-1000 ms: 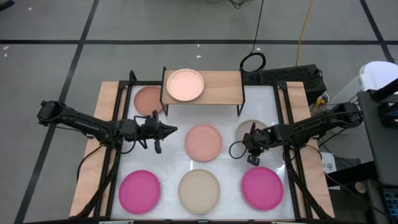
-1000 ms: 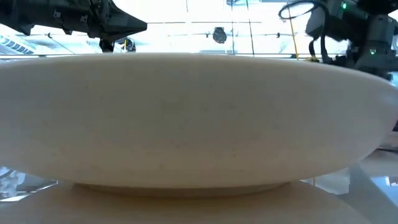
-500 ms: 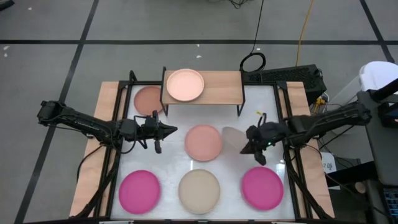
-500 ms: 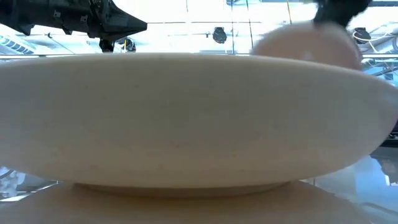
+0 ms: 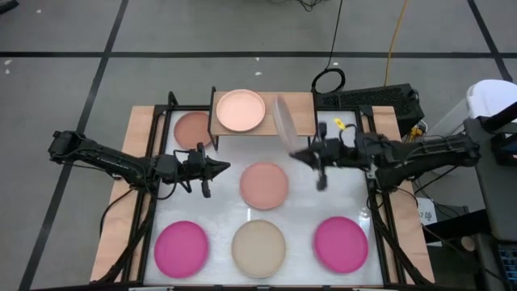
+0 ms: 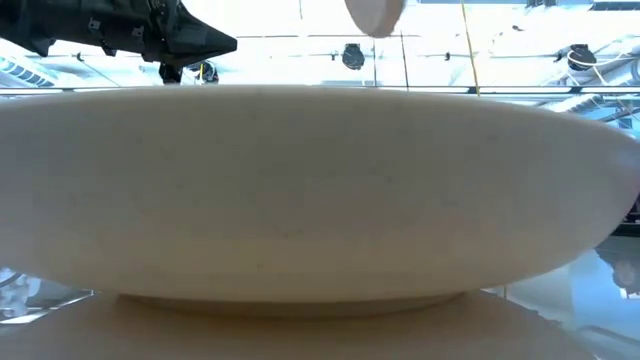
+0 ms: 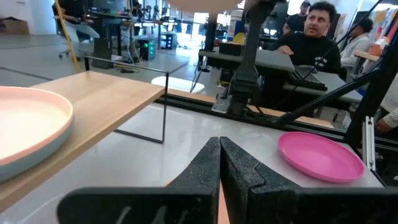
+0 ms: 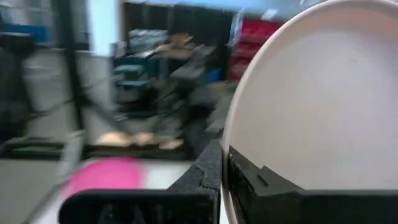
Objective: Place and stack plates onto a shelf
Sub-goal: Stack the right brown plate on top of the light orange plate on the shelf
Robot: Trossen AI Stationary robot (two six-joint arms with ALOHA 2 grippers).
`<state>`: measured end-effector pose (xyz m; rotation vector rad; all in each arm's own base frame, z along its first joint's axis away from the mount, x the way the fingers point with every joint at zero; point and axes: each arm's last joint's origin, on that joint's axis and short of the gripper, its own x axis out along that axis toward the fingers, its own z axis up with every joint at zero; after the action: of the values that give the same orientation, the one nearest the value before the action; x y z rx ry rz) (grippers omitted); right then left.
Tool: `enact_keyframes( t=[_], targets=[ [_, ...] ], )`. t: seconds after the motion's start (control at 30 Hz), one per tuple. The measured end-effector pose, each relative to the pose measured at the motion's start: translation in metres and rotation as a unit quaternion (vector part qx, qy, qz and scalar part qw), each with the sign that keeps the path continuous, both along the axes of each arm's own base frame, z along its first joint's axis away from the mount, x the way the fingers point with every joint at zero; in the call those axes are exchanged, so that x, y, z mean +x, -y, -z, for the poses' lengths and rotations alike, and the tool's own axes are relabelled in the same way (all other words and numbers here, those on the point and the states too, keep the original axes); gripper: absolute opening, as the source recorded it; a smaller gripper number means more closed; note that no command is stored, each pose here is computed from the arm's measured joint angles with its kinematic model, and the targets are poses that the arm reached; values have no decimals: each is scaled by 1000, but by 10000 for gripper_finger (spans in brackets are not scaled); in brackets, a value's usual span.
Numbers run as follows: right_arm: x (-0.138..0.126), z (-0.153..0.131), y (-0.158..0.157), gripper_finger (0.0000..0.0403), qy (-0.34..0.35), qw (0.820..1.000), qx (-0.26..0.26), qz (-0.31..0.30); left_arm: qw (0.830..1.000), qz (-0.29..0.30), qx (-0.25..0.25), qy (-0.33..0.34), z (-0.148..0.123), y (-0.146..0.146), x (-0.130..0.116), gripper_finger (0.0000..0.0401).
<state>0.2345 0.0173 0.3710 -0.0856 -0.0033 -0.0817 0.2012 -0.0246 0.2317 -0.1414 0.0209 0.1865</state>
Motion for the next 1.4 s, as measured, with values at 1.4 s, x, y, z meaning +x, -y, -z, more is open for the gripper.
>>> enact_keyframes(
  t=[1.4],
  targets=[
    [176,99,145,13,-237,942,-230,54,1000,1,22,-9,1,0,0,8]
  ],
)
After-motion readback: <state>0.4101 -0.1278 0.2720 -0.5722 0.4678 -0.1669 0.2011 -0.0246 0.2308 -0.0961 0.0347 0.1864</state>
